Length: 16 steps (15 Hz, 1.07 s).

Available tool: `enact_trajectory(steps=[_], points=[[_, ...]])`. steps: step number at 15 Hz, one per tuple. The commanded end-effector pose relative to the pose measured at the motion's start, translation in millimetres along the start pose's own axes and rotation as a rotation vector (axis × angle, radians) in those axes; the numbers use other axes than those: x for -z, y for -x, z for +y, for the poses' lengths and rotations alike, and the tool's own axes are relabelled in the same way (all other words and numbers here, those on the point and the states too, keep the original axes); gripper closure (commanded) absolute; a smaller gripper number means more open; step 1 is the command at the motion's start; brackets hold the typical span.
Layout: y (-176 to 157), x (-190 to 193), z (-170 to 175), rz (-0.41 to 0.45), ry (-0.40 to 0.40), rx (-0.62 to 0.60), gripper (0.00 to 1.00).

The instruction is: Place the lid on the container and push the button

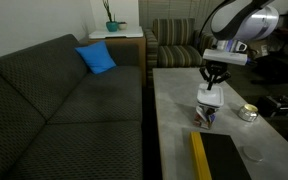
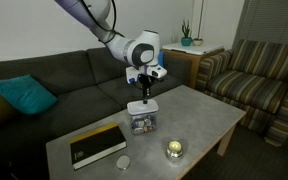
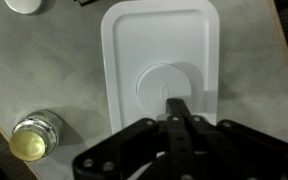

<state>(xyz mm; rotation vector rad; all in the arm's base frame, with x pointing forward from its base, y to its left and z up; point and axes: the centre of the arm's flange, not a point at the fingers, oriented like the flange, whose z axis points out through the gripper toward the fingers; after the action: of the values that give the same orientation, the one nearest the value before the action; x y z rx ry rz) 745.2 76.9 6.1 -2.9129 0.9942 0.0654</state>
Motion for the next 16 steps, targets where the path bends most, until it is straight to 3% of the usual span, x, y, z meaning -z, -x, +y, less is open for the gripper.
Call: enact_trajectory(steps=[1,5,10,16], points=[[24,4,11,-0.011,0.018,0.000,1.00],[24,-10,8,-0.031,0.011,0.017,1.00],[-4,-62,12,-0.012,0.029,-0.033,1.00],[-15,-79,9,-0.019,0.013,-0.050,1.00]])
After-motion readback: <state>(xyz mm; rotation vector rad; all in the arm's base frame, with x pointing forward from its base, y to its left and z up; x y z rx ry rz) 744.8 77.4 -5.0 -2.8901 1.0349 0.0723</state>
